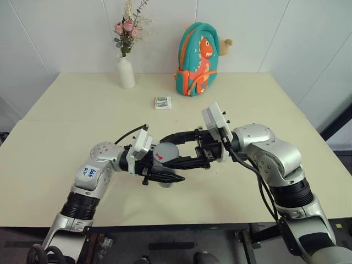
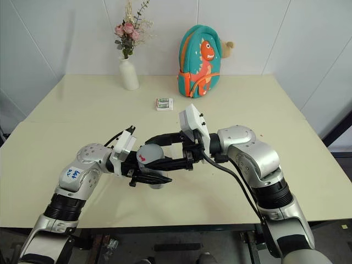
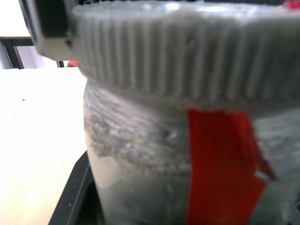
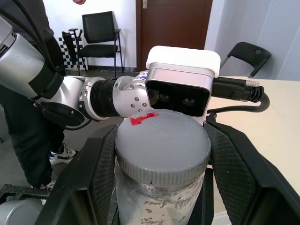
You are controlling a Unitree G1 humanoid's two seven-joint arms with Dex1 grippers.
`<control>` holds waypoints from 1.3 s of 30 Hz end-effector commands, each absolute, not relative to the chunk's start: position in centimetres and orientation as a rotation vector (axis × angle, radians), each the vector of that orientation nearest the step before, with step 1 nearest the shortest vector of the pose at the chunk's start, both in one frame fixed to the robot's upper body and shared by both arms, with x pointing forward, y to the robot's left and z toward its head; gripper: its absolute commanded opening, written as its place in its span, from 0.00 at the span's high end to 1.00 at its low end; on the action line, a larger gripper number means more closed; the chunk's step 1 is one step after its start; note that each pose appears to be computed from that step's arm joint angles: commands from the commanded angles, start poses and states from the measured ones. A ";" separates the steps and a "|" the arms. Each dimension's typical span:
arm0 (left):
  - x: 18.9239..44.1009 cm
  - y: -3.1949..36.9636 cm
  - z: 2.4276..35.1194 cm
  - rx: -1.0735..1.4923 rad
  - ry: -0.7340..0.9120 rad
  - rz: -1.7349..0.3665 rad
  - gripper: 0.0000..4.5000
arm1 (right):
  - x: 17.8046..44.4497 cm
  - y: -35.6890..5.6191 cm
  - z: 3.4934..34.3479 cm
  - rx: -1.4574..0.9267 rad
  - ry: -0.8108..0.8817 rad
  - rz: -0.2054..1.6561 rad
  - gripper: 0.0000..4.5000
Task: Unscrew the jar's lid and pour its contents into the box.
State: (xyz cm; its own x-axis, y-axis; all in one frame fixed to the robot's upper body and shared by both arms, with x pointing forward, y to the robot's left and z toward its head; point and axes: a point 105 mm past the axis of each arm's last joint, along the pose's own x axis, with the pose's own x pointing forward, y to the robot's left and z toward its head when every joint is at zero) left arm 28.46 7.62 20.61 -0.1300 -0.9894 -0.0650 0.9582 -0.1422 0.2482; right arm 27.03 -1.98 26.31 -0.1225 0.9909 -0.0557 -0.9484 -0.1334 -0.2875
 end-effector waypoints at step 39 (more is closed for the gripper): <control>29.7 8.1 22.2 0.248 -0.214 -1.531 0.54 | 29.1 1.4 28.4 -0.200 -0.314 1.509 0.01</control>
State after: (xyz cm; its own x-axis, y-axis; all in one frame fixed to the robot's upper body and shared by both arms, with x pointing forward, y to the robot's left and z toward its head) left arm 29.97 8.47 21.30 0.0485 -0.9985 -0.0267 0.9658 0.0400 0.2560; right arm 29.31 1.37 26.90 0.0322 0.9984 0.0466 -0.9642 0.0433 -0.2617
